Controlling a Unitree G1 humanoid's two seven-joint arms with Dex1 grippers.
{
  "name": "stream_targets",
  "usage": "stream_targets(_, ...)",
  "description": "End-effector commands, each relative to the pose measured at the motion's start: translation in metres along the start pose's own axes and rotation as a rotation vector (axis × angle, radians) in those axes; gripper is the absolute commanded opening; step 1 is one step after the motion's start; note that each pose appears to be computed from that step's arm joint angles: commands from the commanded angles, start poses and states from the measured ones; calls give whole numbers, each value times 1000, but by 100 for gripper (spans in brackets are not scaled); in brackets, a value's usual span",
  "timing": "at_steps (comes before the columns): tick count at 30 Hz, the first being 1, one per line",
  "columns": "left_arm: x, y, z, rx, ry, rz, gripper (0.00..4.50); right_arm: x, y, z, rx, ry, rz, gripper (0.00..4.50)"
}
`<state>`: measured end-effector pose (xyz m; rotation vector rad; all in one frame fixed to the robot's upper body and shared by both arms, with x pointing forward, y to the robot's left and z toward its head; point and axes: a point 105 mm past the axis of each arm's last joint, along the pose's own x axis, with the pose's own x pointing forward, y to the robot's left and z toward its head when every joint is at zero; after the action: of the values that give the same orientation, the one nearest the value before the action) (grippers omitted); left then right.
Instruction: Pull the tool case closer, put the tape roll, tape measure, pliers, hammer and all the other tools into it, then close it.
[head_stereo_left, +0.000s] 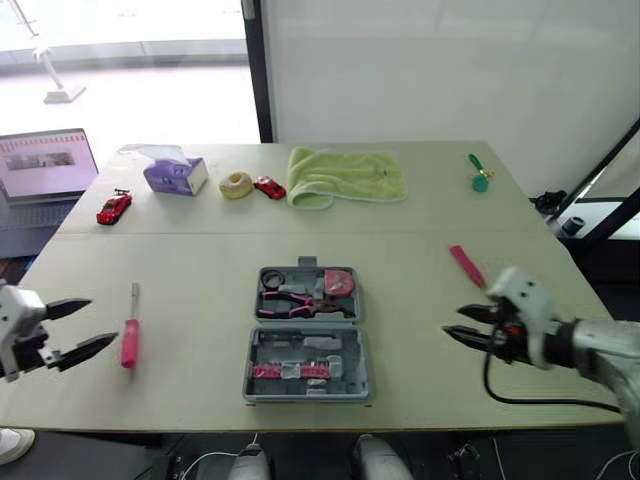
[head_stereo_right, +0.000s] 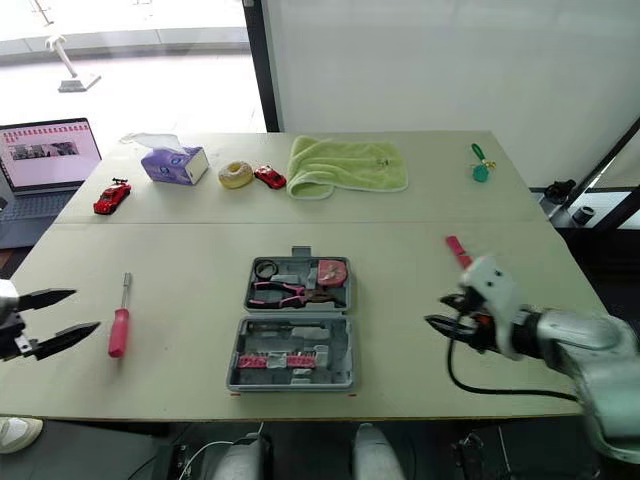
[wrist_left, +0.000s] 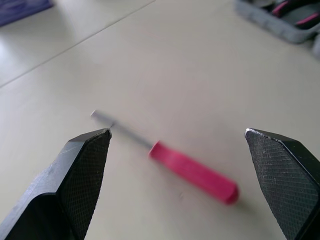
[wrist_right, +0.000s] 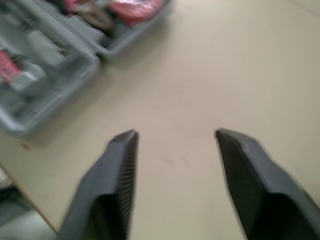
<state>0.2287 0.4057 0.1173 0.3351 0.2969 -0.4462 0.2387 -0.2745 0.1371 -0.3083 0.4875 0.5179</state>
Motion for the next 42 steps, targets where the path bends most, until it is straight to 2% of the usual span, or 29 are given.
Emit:
stream_targets(1,-29,17,-17,-28,36,132,450,-28,-21,-12,-5,-46,-116,444)
stream_targets(7,-47,13,-45,-104,63,191,450,-50,-37,-50,95,-66,-309,444)
stream_targets(10,-45,7,-52,-101,78,176,450,-49,-34,-61,101,-56,-336,444)
stream_targets(19,-14,-10,-42,-72,31,58,450,-36,-25,-52,83,-79,-312,444)
stream_targets(23,35,-46,1,-35,-162,-85,450,-18,-19,-32,102,-117,-319,444)
stream_targets(31,74,-136,53,20,-264,-428,450,22,-44,-12,215,-10,-464,444)
stream_targets(37,85,-181,80,49,-331,-587,450,46,-78,-7,304,83,-546,444)
stream_targets(42,79,-203,82,104,-328,-676,450,64,-97,-10,300,180,-538,444)
